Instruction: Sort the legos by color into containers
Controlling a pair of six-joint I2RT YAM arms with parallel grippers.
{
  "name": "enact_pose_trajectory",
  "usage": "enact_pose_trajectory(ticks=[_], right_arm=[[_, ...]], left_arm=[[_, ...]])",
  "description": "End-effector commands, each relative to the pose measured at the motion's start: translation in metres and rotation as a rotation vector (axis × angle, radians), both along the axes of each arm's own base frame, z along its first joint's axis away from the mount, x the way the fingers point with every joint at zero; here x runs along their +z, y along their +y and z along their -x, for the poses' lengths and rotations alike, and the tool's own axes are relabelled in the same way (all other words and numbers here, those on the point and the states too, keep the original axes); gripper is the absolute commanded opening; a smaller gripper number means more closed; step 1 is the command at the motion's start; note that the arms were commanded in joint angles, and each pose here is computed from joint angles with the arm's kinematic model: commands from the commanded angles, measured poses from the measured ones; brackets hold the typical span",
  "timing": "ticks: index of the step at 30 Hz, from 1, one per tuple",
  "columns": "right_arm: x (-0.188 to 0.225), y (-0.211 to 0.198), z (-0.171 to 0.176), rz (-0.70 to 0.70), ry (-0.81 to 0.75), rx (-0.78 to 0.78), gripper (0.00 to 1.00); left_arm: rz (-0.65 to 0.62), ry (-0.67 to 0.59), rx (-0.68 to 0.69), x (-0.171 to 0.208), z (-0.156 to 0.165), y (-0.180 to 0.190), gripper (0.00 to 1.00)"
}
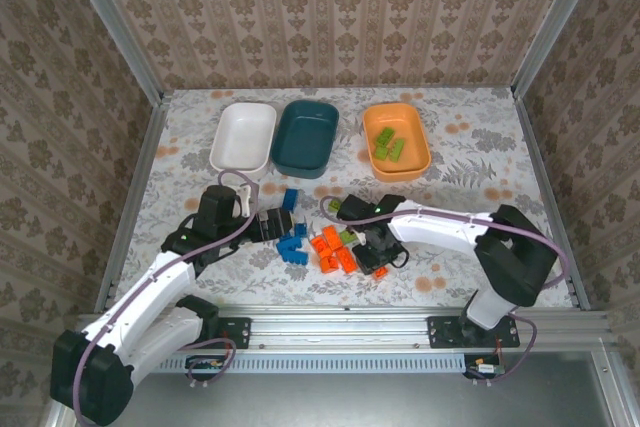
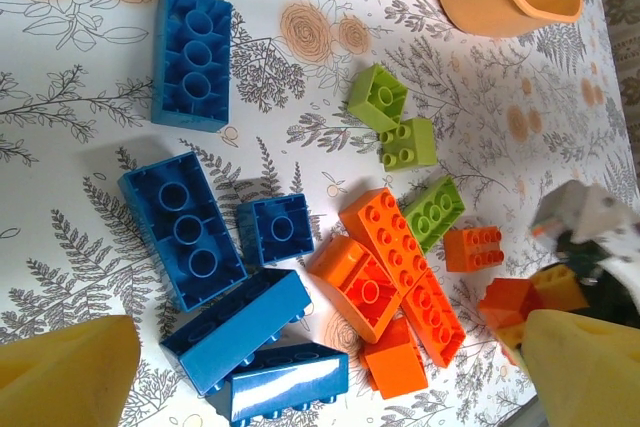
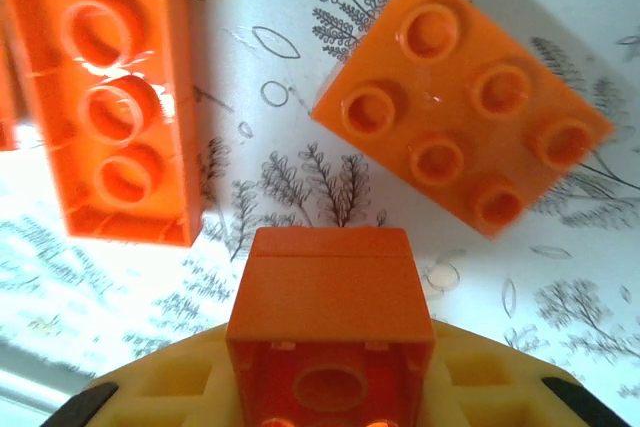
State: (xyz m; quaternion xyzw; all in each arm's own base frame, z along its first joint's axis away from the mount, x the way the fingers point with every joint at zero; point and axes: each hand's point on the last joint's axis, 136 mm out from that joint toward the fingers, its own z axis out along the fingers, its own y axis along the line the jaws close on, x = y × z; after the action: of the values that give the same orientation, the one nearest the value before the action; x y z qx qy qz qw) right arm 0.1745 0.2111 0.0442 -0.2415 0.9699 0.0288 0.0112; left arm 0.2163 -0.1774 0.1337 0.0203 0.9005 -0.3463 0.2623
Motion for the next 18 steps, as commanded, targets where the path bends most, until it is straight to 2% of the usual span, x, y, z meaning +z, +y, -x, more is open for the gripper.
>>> enact_pose_trajectory(ticks=[1,6,10,14,18], right_arm=[[0.055,0.013,-0.018,-0.112,-0.102,-0.041,0.29],[0.128,0.04,-0.077,-0.352,-0.218,-0.177,0.3],[0.168,0.068,-0.148,-0.593,-0.264,-0.341,0.3],[0.166,0.092,-0.223,-0.635,-0.291,-0.424,0.29],[0.142,0.127,-0.28,-0.683,-0.251,-0.449,0.28]], left_arm=[[-0.01,0.019,0.039,-0.003,0.0,0.01,1.0],[-0.007,0.002,0.04,0.0,-0.001,0.011,1.0],[-0.014,-0.014,0.04,0.005,0.0,0.015,1.0],[-0.03,-0.021,0.063,0.007,0.001,0.025,1.0],[-0.021,-0.017,0.079,0.009,0.001,0.031,1.0]])
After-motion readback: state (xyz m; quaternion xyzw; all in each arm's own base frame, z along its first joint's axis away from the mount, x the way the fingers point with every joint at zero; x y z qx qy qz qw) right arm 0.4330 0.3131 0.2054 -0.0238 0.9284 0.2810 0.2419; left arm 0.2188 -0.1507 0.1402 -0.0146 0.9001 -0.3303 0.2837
